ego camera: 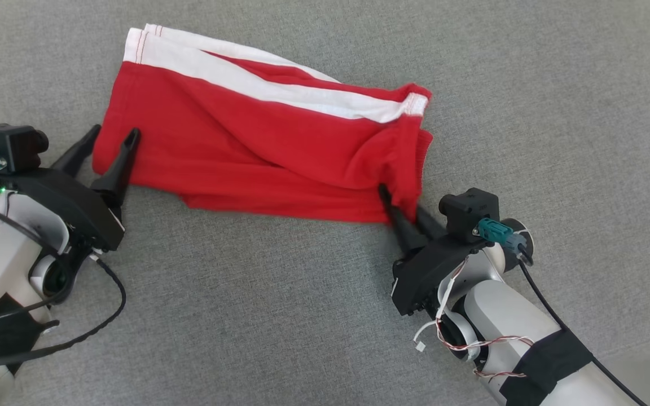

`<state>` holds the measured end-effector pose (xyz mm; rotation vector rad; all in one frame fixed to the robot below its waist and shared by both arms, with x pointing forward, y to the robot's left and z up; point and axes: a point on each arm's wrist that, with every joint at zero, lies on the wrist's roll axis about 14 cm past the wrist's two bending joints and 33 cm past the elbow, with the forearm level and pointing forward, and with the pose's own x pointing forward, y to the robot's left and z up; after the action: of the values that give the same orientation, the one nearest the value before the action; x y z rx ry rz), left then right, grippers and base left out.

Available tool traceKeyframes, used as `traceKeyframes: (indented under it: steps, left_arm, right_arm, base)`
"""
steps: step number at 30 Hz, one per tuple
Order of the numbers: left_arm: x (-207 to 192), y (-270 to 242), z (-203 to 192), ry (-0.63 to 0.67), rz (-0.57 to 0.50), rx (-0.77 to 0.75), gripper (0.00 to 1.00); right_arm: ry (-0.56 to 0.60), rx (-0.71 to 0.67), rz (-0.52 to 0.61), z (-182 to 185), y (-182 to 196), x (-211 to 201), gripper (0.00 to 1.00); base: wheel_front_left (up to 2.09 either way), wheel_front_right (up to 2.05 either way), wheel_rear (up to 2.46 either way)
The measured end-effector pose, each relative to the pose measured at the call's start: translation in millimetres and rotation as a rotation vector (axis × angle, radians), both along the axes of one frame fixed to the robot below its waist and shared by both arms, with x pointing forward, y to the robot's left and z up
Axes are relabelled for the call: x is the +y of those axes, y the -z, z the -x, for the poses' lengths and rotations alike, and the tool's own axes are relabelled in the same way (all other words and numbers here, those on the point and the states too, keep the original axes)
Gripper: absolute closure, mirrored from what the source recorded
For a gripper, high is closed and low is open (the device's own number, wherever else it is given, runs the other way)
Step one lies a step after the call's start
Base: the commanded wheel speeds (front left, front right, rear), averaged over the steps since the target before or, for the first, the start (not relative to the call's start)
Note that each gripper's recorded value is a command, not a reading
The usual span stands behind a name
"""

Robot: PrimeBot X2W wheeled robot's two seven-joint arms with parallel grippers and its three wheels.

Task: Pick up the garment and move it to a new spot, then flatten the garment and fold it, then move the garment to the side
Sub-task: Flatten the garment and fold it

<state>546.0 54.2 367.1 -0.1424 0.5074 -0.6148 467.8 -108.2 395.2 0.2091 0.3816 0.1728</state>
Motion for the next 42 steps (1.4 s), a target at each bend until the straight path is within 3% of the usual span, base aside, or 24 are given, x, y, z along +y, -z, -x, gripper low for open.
traceKeyframes:
  steps: [8, 23, 42]
  left_arm:
    - [0, -2, 17, 0.021, -0.029, 0.014, 1.0]
    - [-5, -19, 84, -0.033, 0.052, 0.058, 1.0]
    - [38, -28, 163, -0.218, 0.107, 0.076, 1.0]
  right_arm:
    - [0.01, 0.006, 0.011, 4, -2, -2, 1.0]
    - [-0.017, 0.038, -0.005, 49, -5, -21, 1.0]
    - [-0.21, 0.076, -0.069, 93, -6, 22, 1.0]
  base:
    - [0.0, 0.0, 0.0]
    - [0.0, 0.0, 0.0]
    - [0.0, 0.0, 0.0]
